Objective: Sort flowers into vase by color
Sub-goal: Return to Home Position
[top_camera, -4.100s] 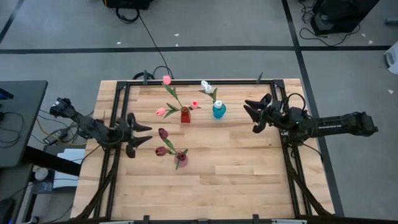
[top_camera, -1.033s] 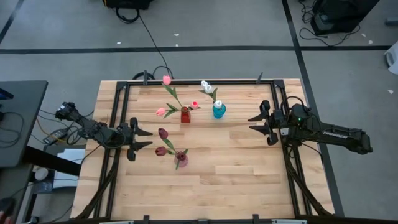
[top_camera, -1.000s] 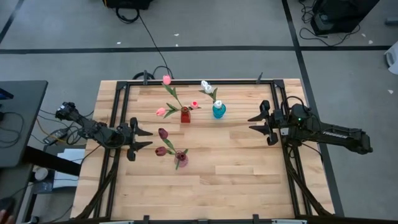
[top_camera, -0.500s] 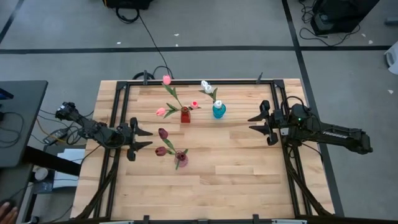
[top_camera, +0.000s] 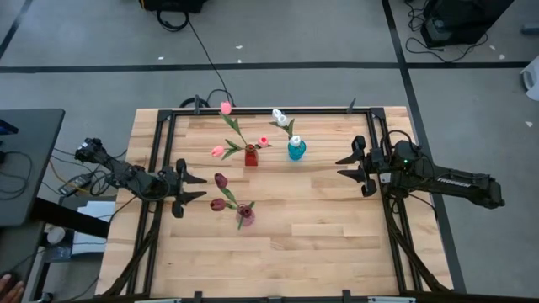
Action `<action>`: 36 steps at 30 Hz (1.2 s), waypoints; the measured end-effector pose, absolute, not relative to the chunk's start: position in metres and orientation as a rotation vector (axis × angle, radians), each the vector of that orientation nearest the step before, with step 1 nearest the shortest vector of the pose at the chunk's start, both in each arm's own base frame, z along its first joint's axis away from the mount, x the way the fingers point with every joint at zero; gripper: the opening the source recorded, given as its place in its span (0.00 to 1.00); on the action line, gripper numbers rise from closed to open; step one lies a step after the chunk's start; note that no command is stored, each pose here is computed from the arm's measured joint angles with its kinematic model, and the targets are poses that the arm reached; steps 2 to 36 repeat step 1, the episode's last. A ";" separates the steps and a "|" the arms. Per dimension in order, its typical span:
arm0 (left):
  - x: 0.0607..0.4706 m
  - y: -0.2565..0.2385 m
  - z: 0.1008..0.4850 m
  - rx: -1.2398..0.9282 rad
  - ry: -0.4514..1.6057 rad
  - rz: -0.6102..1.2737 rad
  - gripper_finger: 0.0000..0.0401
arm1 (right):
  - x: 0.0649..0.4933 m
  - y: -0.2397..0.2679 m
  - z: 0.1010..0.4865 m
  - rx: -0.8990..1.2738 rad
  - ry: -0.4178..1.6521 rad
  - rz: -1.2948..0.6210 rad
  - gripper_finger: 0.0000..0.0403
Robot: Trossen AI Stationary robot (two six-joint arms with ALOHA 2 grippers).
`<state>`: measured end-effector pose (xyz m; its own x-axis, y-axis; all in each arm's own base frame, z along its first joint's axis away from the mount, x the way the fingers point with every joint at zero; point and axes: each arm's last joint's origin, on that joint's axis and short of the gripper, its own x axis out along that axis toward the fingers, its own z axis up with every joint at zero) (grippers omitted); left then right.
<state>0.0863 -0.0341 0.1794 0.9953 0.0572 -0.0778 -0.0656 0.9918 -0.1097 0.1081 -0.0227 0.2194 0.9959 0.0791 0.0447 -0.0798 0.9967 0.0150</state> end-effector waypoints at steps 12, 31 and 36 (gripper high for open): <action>0.086 -0.034 0.179 -0.112 0.075 0.062 0.47 | 0.108 -0.023 0.219 0.017 -0.044 0.079 0.36; 0.086 -0.034 0.179 -0.112 0.075 0.062 0.47 | 0.108 -0.023 0.219 0.017 -0.044 0.079 0.36; 0.086 -0.034 0.179 -0.112 0.075 0.062 0.47 | 0.108 -0.023 0.219 0.017 -0.044 0.079 0.36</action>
